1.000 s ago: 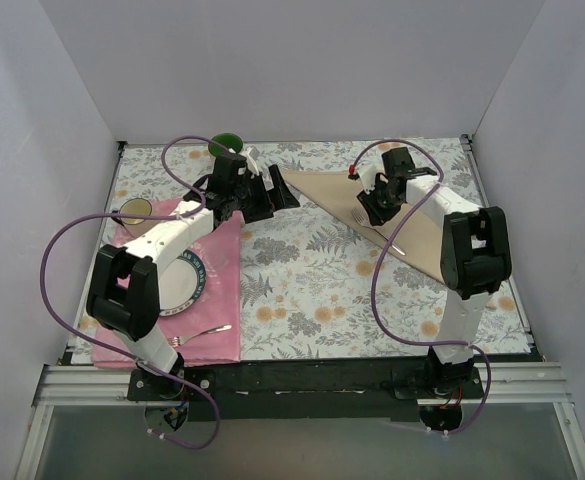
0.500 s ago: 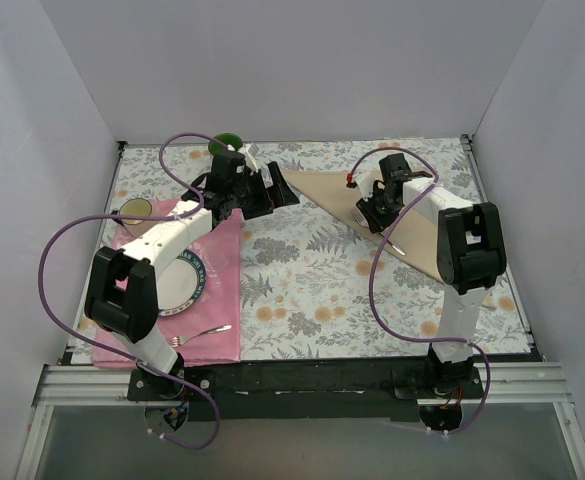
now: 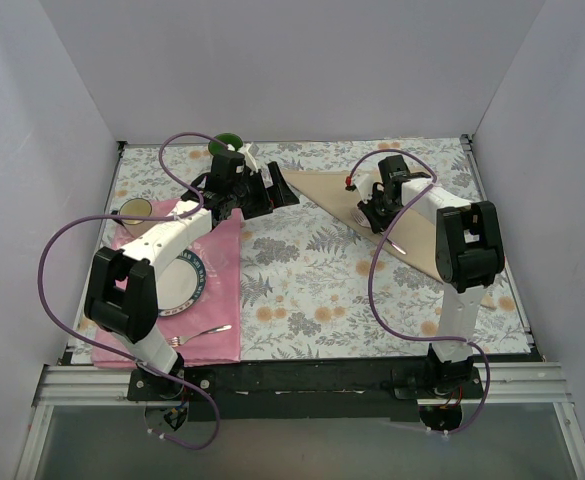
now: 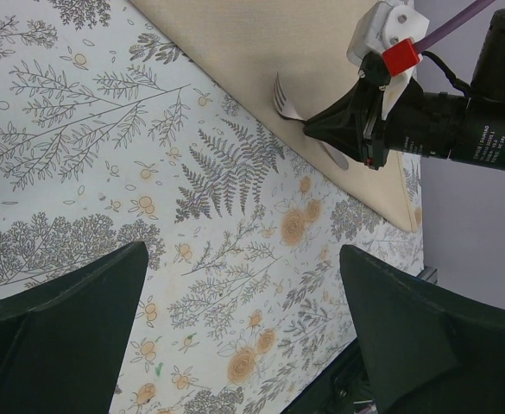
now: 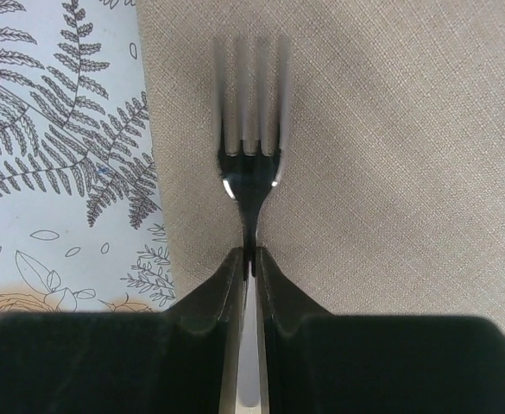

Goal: Fold the napkin, place the utensils inside, and roll it up
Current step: Place the utensil onto the napkin

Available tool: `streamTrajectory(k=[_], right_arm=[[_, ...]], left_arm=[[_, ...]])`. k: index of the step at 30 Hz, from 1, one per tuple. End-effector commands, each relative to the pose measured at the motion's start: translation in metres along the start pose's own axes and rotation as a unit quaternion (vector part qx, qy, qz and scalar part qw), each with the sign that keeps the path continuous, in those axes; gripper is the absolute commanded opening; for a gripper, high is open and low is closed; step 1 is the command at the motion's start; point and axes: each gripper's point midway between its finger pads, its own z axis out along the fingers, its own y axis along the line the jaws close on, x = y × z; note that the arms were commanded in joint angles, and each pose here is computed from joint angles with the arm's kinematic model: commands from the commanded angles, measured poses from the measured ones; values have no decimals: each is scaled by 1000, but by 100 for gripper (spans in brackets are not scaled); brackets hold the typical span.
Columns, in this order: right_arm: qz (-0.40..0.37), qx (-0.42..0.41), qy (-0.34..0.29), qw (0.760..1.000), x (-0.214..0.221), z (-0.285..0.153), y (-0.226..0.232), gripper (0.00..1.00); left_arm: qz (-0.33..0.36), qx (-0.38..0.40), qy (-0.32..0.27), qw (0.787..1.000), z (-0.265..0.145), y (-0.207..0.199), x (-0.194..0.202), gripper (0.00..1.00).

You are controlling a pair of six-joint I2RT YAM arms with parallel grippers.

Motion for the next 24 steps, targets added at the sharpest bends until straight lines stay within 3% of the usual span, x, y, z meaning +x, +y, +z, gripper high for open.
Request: streamTrajectory(k=[1,6,10,13,14,17,18,19,21,24], right_arm=[[-12,-5,2,1000,3,-2,1,15],[-19,-2,3,1000,3,-3,0,6],[-19,-1,3,1000,4,-2,-1,8],[-13,3,7,1000,5,-1,-2,17],[-9,6,6,1000,4,-3,-3,28],[13,25,-9,1000,-9,-13,-9,39],[34,35,-20,999,-17,-22,-11,41],[86,81,-54,992,-44,-53,-25,50],[163,120,-71,977,-54,-74,-31,52],[240,167,-97,951,-56,-93,-29,52]], left_arm=[[16,16,-15,1000,-15,-13,-7,94],[13,14,-12,1000,-11,-11,-6,94],[11,18,-9,1000,-7,-12,-7,94],[4,16,-8,1000,-3,-11,-9,97],[1,13,-9,1000,0,-11,-10,98],[-26,-11,-18,999,14,-2,-18,98],[-33,-19,-20,999,19,1,-20,98],[-48,-74,-48,995,50,25,-33,98],[-50,-92,-62,993,65,33,-36,94],[-45,-147,-109,982,92,58,-48,72]])
